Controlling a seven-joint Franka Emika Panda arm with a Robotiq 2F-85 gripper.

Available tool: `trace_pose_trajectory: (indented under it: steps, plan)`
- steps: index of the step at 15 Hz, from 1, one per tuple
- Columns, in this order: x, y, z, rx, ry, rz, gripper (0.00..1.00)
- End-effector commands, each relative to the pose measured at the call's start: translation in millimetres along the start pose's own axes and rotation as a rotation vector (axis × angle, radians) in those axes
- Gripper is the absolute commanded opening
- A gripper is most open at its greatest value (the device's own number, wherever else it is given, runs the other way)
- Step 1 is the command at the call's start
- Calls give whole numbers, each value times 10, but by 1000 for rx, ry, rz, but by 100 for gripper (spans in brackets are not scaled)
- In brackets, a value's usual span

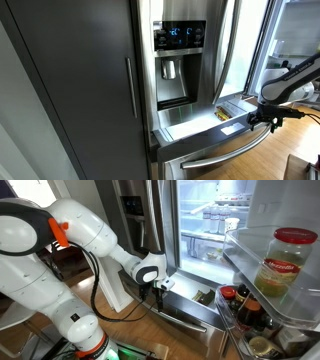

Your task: Take a packet out of the freezer drawer and put it in the refrigerator then close the drawer

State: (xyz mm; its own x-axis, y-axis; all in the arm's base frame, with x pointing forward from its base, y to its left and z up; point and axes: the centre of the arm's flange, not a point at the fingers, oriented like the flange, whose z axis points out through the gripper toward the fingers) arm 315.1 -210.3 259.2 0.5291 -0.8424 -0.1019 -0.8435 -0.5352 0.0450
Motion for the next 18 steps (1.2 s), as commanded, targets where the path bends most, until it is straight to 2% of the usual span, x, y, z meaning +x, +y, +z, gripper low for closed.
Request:
trace_pose_trajectory:
  steps: [1, 5, 6, 8, 13, 18]
  plan:
    - [-530, 19, -383, 61, 115, -153, 100]
    - [-385, -287, -582, 131, 203, -339, 100]
    - [-155, -358, -658, 85, 172, -262, 100]
    - [-161, -424, -735, 104, 202, -313, 100]
    - [-163, -435, -736, 104, 206, -330, 100]
    - [334, -510, -724, 109, 245, -398, 100]
